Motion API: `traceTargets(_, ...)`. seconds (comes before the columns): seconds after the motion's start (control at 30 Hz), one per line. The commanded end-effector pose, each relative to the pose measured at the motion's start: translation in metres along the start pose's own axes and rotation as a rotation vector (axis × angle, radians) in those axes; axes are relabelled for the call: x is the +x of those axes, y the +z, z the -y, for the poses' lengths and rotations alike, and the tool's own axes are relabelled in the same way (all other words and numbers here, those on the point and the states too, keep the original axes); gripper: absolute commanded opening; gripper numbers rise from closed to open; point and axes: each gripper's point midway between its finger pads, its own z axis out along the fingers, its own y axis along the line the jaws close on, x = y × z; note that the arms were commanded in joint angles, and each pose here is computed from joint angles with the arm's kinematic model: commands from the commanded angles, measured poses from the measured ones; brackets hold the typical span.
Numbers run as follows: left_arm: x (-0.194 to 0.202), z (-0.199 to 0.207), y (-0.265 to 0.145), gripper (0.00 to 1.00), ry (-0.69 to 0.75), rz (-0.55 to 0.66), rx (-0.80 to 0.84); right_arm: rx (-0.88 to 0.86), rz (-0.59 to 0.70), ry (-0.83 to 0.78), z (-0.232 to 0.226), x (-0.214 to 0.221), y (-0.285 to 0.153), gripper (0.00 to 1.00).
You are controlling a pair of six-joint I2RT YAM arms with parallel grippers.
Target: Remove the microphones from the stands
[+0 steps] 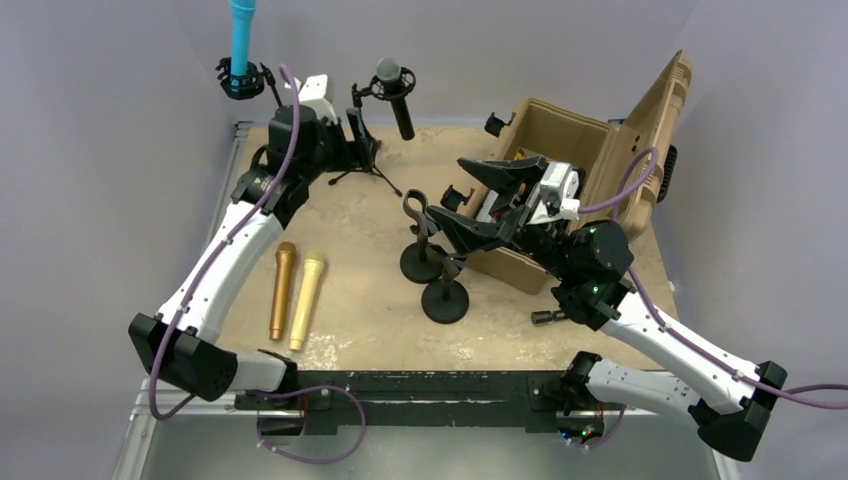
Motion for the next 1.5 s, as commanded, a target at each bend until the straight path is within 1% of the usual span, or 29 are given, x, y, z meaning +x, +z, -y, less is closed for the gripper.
traceTargets(0.0, -0.072, 0.008, 0.014, 0.79, 0.023, 0.187, 0.025, 0.007, 0.068, 0.018, 0.000, -0.020, 0.000, 0.91)
traceTargets(0.1, -0.098, 0.015, 0.037, 0.77, 0.023, 0.244, 0.058, 0.007, 0.074, 0.020, -0.001, -0.025, 0.000, 0.91)
traceTargets(0.2, -0.116, 0.020, 0.056, 0.76, 0.046, 0.274, 0.077, 0.008, 0.073, 0.019, -0.001, -0.028, 0.000, 0.91)
traceTargets(0.33, -0.132, 0.025, 0.081, 0.76, 0.089, 0.312, 0.094, 0.021, 0.074, 0.016, 0.001, -0.031, 0.000, 0.91)
traceTargets(0.47, -0.144, 0.023, 0.099, 0.74, 0.126, 0.350, 0.075, 0.036, 0.065, 0.015, 0.004, -0.028, 0.000, 0.91)
traceTargets(0.7, -0.149, 0.020, 0.123, 0.66, 0.174, 0.405, 0.076, 0.037, 0.034, 0.016, 0.006, -0.017, 0.004, 0.91)
traceTargets(0.77, -0.147, 0.020, 0.131, 0.65, 0.180, 0.400, 0.077, 0.038, 0.034, 0.015, 0.006, -0.017, 0.005, 0.91)
traceTargets(0.83, -0.152, 0.020, 0.138, 0.64, 0.182, 0.428, 0.080, 0.040, 0.032, 0.015, 0.007, -0.016, 0.006, 0.91)
traceTargets(0.9, -0.151, 0.017, 0.147, 0.65, 0.186, 0.432, 0.066, 0.040, 0.030, 0.015, 0.007, -0.015, 0.007, 0.91)
traceTargets(1.0, -0.150, 0.007, 0.159, 0.72, 0.178, 0.438, 0.020, 0.037, 0.028, 0.015, 0.007, -0.014, 0.008, 0.91)
traceTargets(1.1, -0.145, 0.002, 0.170, 0.72, 0.170, 0.430, 0.004, 0.035, 0.021, 0.018, 0.006, -0.013, 0.009, 0.91)
traceTargets(1.17, -0.141, 0.002, 0.176, 0.67, 0.168, 0.424, 0.008, 0.039, 0.018, 0.019, 0.007, -0.012, 0.009, 0.91)
traceTargets(1.3, -0.133, 0.001, 0.185, 0.51, 0.165, 0.411, 0.017, 0.046, 0.009, 0.020, 0.008, -0.011, 0.009, 0.91)
traceTargets(1.37, -0.133, 0.000, 0.186, 0.40, 0.165, 0.409, 0.013, 0.046, 0.007, 0.020, 0.008, -0.011, 0.010, 0.91)
traceTargets(1.47, -0.137, 0.004, 0.181, 0.31, 0.184, 0.420, 0.024, 0.045, 0.006, 0.020, 0.008, -0.012, 0.010, 0.91)
